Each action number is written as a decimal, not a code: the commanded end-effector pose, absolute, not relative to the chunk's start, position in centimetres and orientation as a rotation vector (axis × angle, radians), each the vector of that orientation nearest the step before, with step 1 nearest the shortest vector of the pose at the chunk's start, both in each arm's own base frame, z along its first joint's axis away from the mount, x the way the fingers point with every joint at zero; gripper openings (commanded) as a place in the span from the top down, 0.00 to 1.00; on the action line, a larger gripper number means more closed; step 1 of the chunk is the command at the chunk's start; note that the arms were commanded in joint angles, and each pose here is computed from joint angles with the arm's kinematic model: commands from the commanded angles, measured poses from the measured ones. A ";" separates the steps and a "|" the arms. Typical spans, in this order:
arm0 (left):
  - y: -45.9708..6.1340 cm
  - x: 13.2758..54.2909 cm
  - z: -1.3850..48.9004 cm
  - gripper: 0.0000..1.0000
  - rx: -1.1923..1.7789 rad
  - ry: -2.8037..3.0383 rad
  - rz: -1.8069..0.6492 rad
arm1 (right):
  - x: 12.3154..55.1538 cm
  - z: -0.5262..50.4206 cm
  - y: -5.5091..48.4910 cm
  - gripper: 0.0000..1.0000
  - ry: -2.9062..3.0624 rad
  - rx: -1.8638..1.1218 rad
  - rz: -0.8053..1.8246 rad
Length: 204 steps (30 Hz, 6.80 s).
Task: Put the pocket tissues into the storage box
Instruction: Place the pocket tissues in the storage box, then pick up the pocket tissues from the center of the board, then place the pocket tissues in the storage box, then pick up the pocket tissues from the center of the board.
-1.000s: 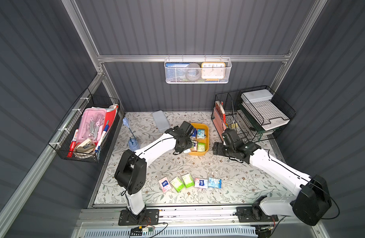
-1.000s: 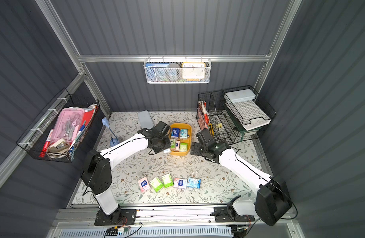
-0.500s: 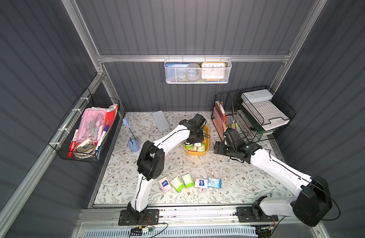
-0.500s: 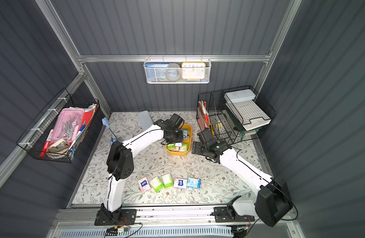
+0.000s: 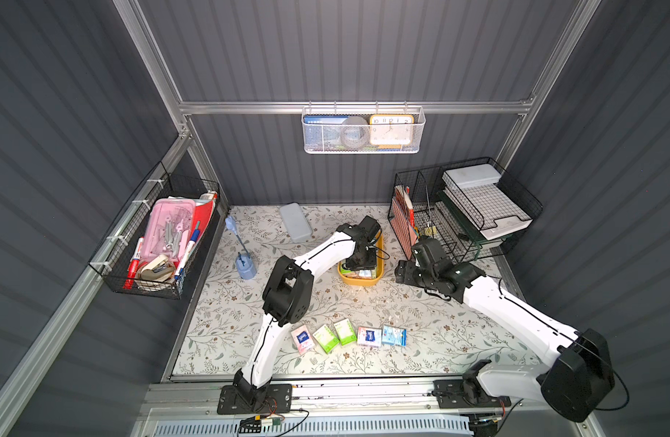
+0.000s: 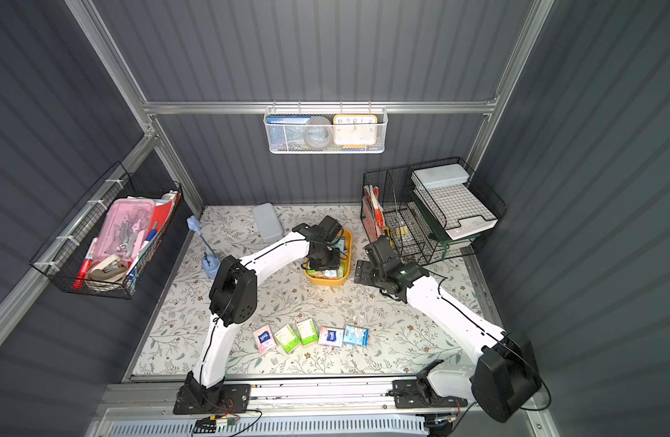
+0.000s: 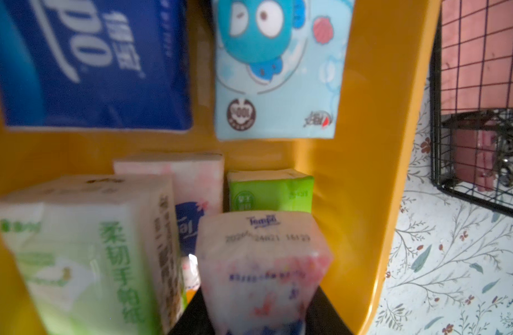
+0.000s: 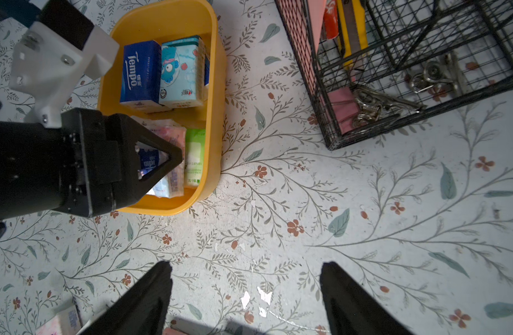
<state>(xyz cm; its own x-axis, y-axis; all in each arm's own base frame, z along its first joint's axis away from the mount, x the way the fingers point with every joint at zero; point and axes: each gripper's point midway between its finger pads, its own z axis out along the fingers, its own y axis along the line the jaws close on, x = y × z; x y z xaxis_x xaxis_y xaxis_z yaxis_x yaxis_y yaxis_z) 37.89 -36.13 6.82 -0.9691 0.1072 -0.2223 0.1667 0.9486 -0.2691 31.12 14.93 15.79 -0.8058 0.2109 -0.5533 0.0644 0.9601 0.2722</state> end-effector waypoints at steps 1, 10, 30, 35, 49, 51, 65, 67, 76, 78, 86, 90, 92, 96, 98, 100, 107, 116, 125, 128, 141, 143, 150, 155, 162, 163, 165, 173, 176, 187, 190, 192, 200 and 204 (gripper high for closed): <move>-36.8 37.6 6.3 0.49 0.216 2.920 -0.451 | 30.5 15.4 14.2 0.15 2.514 0.194 0.291; -37.0 37.7 10.0 0.26 0.210 2.853 -0.515 | 29.1 14.5 15.0 0.15 2.574 0.156 0.352; -22.1 27.4 14.6 0.15 -0.187 2.845 -0.198 | 31.3 14.3 16.9 0.16 2.568 0.096 0.393; -18.7 23.7 12.8 0.15 -0.371 2.877 -0.155 | 31.4 14.3 17.0 0.16 2.573 0.090 0.392; -15.1 15.0 8.0 0.14 -0.599 3.093 -0.161 | 31.0 14.6 16.7 0.16 2.574 0.089 0.388; -15.1 15.1 7.6 0.14 -0.649 3.078 -0.171 | 30.9 14.6 16.6 0.16 2.575 0.092 0.389; -12.4 13.6 3.1 0.19 -0.924 3.115 -0.118 | 29.9 15.0 15.5 0.16 2.582 0.087 0.341; -12.5 13.8 2.9 0.19 -0.920 3.107 -0.154 | 29.9 14.9 15.5 0.16 2.583 0.087 0.339; -13.8 15.3 2.0 0.22 -0.744 3.156 -0.179 | 29.9 14.9 15.7 0.16 2.589 0.092 0.353; -13.7 15.5 1.5 0.24 -0.719 3.170 -0.180 | 29.8 15.1 15.6 0.16 2.586 0.091 0.348; -13.5 15.9 1.3 0.46 -0.684 3.173 -0.184 | 29.7 15.1 15.3 0.16 2.584 0.101 0.335; -13.4 16.1 1.9 0.58 -0.673 3.152 -0.192 | 29.9 15.0 15.6 0.16 2.587 0.102 0.349; -13.4 16.3 2.3 0.58 -0.669 3.141 -0.197 | 30.0 15.0 15.7 0.16 2.586 0.102 0.355; -13.6 17.9 4.1 0.58 -0.586 3.105 -0.176 | 30.1 15.1 15.8 0.16 2.581 0.098 0.356; -13.9 19.3 5.2 0.58 -0.507 3.088 -0.160 | 30.3 15.2 15.8 0.16 2.575 0.099 0.355; -14.4 20.8 6.3 0.58 -0.422 3.079 -0.140 | 30.3 15.0 15.8 0.16 2.577 0.100 0.350; -17.8 27.7 9.2 0.58 -0.185 3.009 -0.172 | 30.3 15.0 15.5 0.16 2.572 0.114 0.340; -25.5 37.6 10.9 0.58 0.053 2.945 -0.345 | 30.0 14.5 14.9 0.16 2.576 0.132 0.323; -31.0 44.4 11.0 0.59 0.162 2.887 -0.473 | 30.1 14.2 14.8 0.16 2.581 0.144 0.328; -31.7 45.2 10.6 0.59 0.142 2.878 -0.519 | 30.2 14.3 14.9 0.16 2.580 0.145 0.331; -32.2 44.4 8.4 0.50 0.157 2.937 -0.562 | 30.6 14.2 15.7 0.16 2.595 0.133 0.362; -32.2 44.6 8.7 0.40 0.162 2.922 -0.563 | 30.6 14.4 15.9 0.16 2.595 0.122 0.378; -32.2 46.0 11.1 0.21 0.140 2.829 -0.566 | 30.0 15.1 17.9 0.17 2.613 0.096 0.516; -30.1 47.1 14.5 0.15 0.034 2.733 -0.572 | 28.1 15.5 22.7 0.18 2.630 -0.070 0.621; -23.3 47.9 18.4 0.15 -0.162 2.619 -0.586 | 24.1 15.4 30.5 0.19 2.667 -0.378 0.755; -22.2 47.9 18.6 0.15 -0.180 2.614 -0.580 | 23.4 15.4 31.9 0.19 2.671 -0.437 0.782; -20.2 47.7 18.3 0.14 -0.220 2.618 -0.569 | 22.3 15.5 33.7 0.19 2.679 -0.525 0.813; -14.9 46.4 18.4 0.15 -0.313 2.604 -0.554 | 15.3 13.1 38.9 0.23 2.866 -0.912 0.872; -14.4 46.1 18.5 0.15 -0.325 2.599 -0.565 | 14.1 10.9 39.0 0.28 2.984 -0.950 0.737; -13.4 44.2 20.0 0.15 -0.321 2.566 -0.571 | 14.3 7.9 41.0 0.31 3.099 -0.997 0.552; -12.5 43.6 20.4 0.14 -0.328 2.552 -0.553 | 14.7 7.1 41.7 0.30 3.116 -1.022 0.505; -11.9 43.3 20.6 0.15 -0.334 2.546 -0.544 | 14.8 6.6 42.0 0.30 3.138 -1.028 0.491; -9.9 42.7 21.2 0.14 -0.374 2.524 -0.534 | 14.8 4.9 42.3 0.35 3.194 -1.026 0.445; -9.8 42.6 21.3 0.15 -0.378 2.521 -0.537 | 14.7 4.5 42.3 0.43 3.214 -1.046 0.420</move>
